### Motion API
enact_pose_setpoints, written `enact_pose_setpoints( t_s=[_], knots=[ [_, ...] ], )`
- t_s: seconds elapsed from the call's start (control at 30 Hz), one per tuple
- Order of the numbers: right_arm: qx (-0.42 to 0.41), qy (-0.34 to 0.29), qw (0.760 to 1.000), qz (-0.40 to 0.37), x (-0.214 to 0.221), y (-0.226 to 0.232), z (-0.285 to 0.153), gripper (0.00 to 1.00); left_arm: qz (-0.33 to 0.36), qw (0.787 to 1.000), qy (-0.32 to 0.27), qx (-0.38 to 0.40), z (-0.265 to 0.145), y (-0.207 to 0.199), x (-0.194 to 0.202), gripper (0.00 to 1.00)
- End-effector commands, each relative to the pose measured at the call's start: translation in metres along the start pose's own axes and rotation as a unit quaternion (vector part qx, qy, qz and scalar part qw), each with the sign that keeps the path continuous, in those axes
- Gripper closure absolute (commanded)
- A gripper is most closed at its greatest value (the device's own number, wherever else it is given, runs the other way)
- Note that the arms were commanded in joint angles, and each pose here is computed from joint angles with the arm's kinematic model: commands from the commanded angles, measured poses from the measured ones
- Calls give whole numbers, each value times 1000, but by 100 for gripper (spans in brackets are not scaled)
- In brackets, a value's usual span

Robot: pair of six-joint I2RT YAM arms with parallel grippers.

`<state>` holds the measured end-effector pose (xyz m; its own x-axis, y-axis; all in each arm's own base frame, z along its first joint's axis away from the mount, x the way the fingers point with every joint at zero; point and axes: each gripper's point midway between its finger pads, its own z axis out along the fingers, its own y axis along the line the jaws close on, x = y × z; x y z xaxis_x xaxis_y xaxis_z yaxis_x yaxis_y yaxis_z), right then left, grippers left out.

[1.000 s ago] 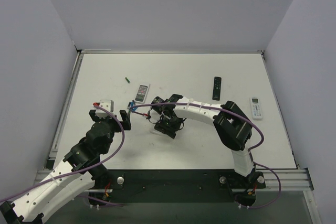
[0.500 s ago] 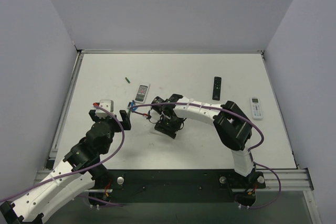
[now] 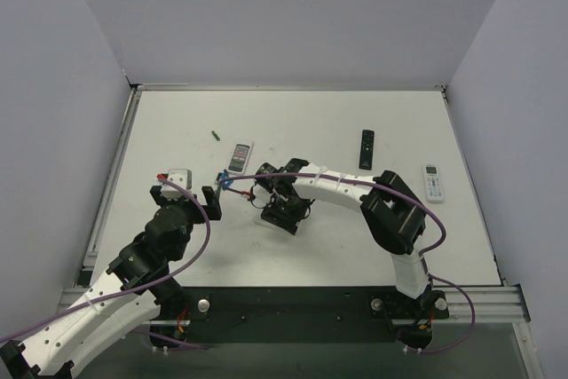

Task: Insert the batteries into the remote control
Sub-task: Load the battery cover into the remote control.

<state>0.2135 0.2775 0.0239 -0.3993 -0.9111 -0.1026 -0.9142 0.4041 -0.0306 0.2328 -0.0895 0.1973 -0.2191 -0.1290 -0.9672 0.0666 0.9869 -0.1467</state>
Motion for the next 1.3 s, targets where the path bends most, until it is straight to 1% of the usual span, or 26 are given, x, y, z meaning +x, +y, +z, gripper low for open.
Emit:
enact_pose_setpoints(
  t_s=[0.0, 0.4, 0.57, 0.73, 0.97, 1.1, 1.17, 1.2, 1.23, 1.27],
  knots=[
    [-6, 20, 1000, 1, 2, 5, -3, 48, -18, 999, -27, 0, -1, -2, -19, 3],
    [-5, 24, 1000, 7, 2, 4, 0, 46, -20, 999, -29, 0, -1, -1, -19, 3],
    [-6, 15, 1000, 11, -1, 5, -5, 45, -19, 999, -28, 0, -1, -2, -19, 3],
    [-1, -14, 1000, 18, -14, 3, -20, 39, -17, 1000, -23, 3, 0, -3, -16, 3],
    [-9, -56, 998, 34, -27, 5, -44, 36, -21, 1000, -12, 13, 2, -9, -11, 3],
    [-17, -86, 994, 61, -29, 5, -58, 36, -23, 999, 6, 22, 6, -15, -2, 3],
    [-21, -108, 990, 92, -32, 1, -62, 37, -28, 999, 17, 23, 7, -18, 3, 2],
    [-27, -114, 988, 105, -25, 3, -64, 37, -26, 999, 29, 28, 9, -21, 8, 3],
    [-28, -121, 984, 130, -22, -3, -65, 39, -32, 998, 34, 32, 9, -25, 9, 3],
    [-30, -139, 978, 154, -25, -6, -66, 40, -34, 998, 42, 36, 10, -28, 12, 3]
  ],
)
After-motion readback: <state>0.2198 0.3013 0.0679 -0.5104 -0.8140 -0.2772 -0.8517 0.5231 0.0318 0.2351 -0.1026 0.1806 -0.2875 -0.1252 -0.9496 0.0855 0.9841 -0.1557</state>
